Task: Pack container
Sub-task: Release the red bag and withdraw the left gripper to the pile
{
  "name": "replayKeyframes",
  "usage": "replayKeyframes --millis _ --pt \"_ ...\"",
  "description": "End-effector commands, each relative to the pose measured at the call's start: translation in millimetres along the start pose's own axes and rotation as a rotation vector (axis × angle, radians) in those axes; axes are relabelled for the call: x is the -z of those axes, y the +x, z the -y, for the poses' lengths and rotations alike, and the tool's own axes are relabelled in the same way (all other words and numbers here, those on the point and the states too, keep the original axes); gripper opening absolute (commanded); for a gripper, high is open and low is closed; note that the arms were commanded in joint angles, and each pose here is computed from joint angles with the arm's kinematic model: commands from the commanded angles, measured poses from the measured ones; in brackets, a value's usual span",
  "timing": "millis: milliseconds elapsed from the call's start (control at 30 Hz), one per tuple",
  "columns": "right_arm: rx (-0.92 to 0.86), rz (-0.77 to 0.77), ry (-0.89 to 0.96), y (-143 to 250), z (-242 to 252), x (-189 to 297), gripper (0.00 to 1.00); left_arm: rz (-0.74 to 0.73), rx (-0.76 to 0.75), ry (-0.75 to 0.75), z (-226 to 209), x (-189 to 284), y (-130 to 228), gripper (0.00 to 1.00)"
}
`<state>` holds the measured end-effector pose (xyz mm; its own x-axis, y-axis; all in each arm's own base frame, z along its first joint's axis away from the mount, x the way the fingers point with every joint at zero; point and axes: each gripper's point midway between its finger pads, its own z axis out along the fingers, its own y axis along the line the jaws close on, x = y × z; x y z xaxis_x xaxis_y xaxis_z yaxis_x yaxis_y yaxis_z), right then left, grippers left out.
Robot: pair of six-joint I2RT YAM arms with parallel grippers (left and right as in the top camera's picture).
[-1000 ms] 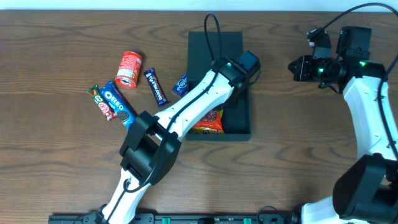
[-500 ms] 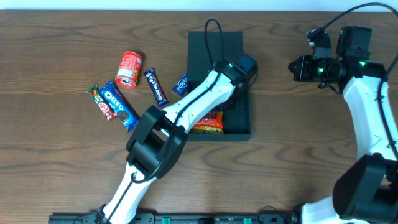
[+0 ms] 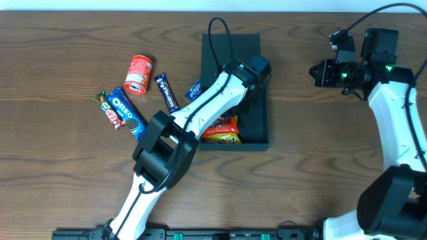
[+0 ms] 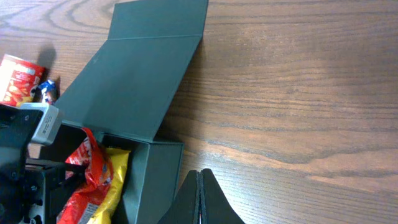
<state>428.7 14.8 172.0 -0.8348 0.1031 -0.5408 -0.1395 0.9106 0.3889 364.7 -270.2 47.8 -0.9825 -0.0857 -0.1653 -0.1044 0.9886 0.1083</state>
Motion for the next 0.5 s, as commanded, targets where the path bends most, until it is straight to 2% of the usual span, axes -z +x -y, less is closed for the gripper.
replayKeyframes --millis 0,267,367,467 --pt "0.023 0.023 0.003 -7 -1 7 0.01 0.072 0.039 -0.007 -14 22 -15 0.06" --pt "0.023 0.023 0.003 -7 -1 7 0.01 0.318 0.108 0.041 -43 114 -47 0.06" --pt "0.023 0.023 0.003 -7 -1 7 0.01 0.44 0.139 -0.018 -79 150 -63 0.06" --pt "0.025 0.023 0.004 -7 -1 7 0.02 0.474 0.109 -0.097 -113 160 -77 0.09"
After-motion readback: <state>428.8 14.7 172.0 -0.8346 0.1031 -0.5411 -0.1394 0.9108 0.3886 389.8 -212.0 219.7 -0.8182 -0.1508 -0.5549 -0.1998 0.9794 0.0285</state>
